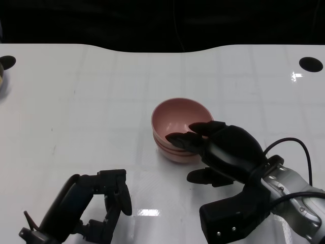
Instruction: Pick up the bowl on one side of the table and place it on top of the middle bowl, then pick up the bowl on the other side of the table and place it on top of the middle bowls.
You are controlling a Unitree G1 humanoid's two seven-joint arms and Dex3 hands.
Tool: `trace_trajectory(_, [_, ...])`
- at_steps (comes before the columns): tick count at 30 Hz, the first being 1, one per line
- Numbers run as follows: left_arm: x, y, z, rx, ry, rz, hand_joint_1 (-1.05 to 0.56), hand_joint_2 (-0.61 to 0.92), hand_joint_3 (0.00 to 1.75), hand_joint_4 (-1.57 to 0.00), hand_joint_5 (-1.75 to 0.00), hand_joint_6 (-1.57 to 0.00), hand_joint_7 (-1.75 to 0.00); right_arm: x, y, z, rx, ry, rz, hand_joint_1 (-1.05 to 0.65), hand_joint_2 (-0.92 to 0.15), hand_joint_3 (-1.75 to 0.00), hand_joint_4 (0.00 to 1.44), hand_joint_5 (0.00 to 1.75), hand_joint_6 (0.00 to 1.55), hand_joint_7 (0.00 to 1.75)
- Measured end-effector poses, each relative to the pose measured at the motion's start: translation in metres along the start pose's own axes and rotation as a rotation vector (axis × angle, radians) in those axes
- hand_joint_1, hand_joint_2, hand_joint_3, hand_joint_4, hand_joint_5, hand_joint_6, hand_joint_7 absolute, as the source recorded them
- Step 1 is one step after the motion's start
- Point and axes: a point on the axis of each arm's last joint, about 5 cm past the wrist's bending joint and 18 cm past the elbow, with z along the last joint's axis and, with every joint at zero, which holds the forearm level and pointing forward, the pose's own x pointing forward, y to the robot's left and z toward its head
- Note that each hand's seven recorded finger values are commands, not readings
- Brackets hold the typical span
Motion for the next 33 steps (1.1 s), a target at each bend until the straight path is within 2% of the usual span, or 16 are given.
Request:
trace_trajectory(6, [0.000, 0.000, 0.000, 0.000, 0.003, -0.001, 0.01, 0.19, 1.67, -0.95, -1.70, -0.92, -1.45, 0.003, 0.002, 0.004, 0.035, -0.010, -0.083, -0.64, -0.92, -0.28, 0.14, 0.00, 0.14, 0.00])
trace_trajectory(11, [0.000, 0.000, 0.000, 0.002, 0.002, -0.003, 0.00, 0.19, 1.68, -0.95, -1.69, -0.92, -1.44, -0.001, -0.007, 0.005, 0.076, -0.005, -0.161, -0.62, -0.92, -0.29, 0.16, 0.01, 0.17, 0.01])
trace_trajectory(16, [0.000, 0.000, 0.000, 0.003, 0.002, -0.003, 0.00, 0.20, 1.67, -0.96, -1.68, -0.93, -1.44, -0.018, -0.007, 0.002, 0.118, -0.001, -0.194, -0.57, -0.92, -0.21, 0.23, 0.06, 0.23, 0.05])
trace_trajectory(19, [0.000, 0.000, 0.000, 0.002, 0.001, -0.003, 0.00, 0.20, 1.67, -0.96, -1.67, -0.93, -1.43, -0.031, -0.002, -0.002, 0.188, -0.006, -0.221, -0.50, -0.92, -0.15, 0.27, 0.10, 0.29, 0.07])
trace_trajectory(23, [0.000, 0.000, 0.000, 0.002, 0.001, -0.003, -0.01, 0.20, 1.67, -0.96, -1.68, -0.93, -1.44, -0.048, 0.000, -0.004, 0.282, -0.037, -0.268, -0.45, -0.92, -0.16, 0.34, 0.16, 0.35, 0.09])
trace_trajectory(27, [0.000, 0.000, 0.000, 0.003, 0.001, -0.003, 0.00, 0.20, 1.67, -0.96, -1.69, -0.93, -1.44, -0.062, 0.002, -0.006, 0.372, -0.048, -0.338, -0.39, -0.92, -0.12, 0.41, 0.33, 0.48, 0.13])
trace_trajectory(29, [0.000, 0.001, 0.000, 0.003, 0.001, -0.004, 0.00, 0.20, 1.67, -0.96, -1.69, -0.93, -1.44, -0.068, 0.003, -0.005, 0.411, -0.048, -0.363, -0.36, -0.92, -0.09, 0.34, 0.59, 0.55, 0.13])
trace_trajectory(33, [0.001, 0.001, 0.000, 0.007, 0.000, -0.007, 0.00, 0.19, 1.68, -0.94, -1.72, -0.92, -1.45, -0.081, 0.004, -0.003, 0.487, -0.051, -0.416, -0.32, -0.92, -0.08, 0.41, 0.91, 0.74, 0.23])
